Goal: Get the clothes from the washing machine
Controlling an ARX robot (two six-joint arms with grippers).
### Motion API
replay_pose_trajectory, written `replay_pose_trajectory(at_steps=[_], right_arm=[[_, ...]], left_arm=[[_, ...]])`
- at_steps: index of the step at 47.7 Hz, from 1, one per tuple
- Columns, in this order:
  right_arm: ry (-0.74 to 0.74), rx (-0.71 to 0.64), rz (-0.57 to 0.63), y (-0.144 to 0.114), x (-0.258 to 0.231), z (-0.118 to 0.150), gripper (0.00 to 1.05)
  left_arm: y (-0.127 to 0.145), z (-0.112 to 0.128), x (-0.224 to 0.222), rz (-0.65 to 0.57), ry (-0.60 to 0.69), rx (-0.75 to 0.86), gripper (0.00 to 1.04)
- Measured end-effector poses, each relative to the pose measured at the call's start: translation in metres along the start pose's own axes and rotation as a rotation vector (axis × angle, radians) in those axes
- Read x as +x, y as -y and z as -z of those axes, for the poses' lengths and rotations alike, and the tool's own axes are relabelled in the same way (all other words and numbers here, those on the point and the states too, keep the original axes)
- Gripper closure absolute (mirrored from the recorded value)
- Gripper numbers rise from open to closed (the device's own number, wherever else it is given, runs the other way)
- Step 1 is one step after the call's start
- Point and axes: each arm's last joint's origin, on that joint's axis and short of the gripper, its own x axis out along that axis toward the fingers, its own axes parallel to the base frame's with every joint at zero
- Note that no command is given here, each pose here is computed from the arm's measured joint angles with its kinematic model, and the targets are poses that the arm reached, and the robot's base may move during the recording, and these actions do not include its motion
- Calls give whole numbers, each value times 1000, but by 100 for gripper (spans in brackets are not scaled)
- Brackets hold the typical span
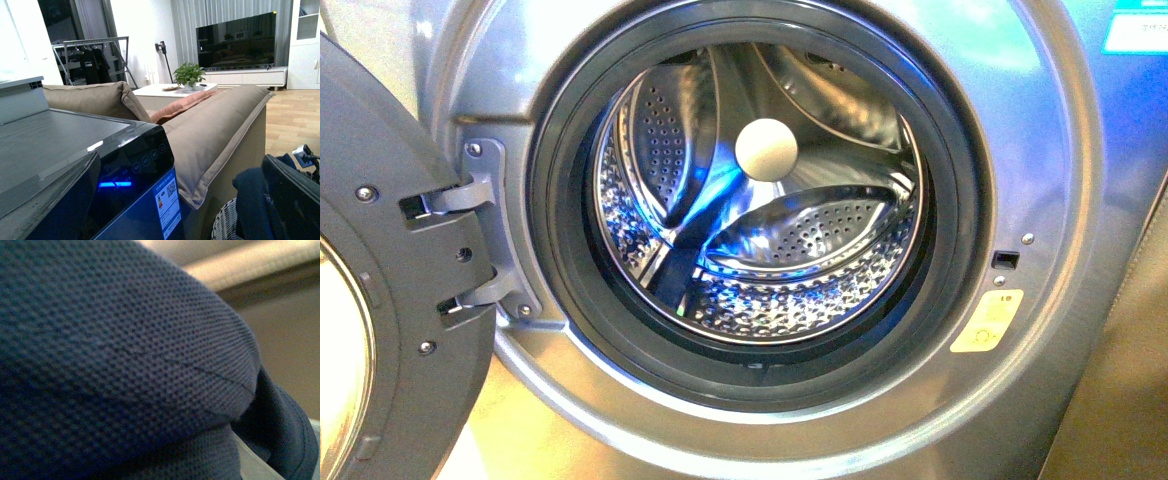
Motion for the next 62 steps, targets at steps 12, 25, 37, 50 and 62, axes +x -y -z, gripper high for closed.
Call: replay_pose_trajectory(at_steps=[12,25,37,50,62], right_arm=[[-425,138,119,40,-8,102,87],[-523,32,13,36,-12,122,29],[-273,-99,-95,-5,6,49,7],[230,-253,-262,-131,1,-5,7],[149,-191,-90,-170,-13,23,26]], left_arm=[[0,0,0,0,0,0,6],[0,-1,0,0,1,0,6],[0,-1,-1,-1,4,1,6],[0,-1,-1,-1,4,1,6],[0,-2,0,-22,-1,-3,7]])
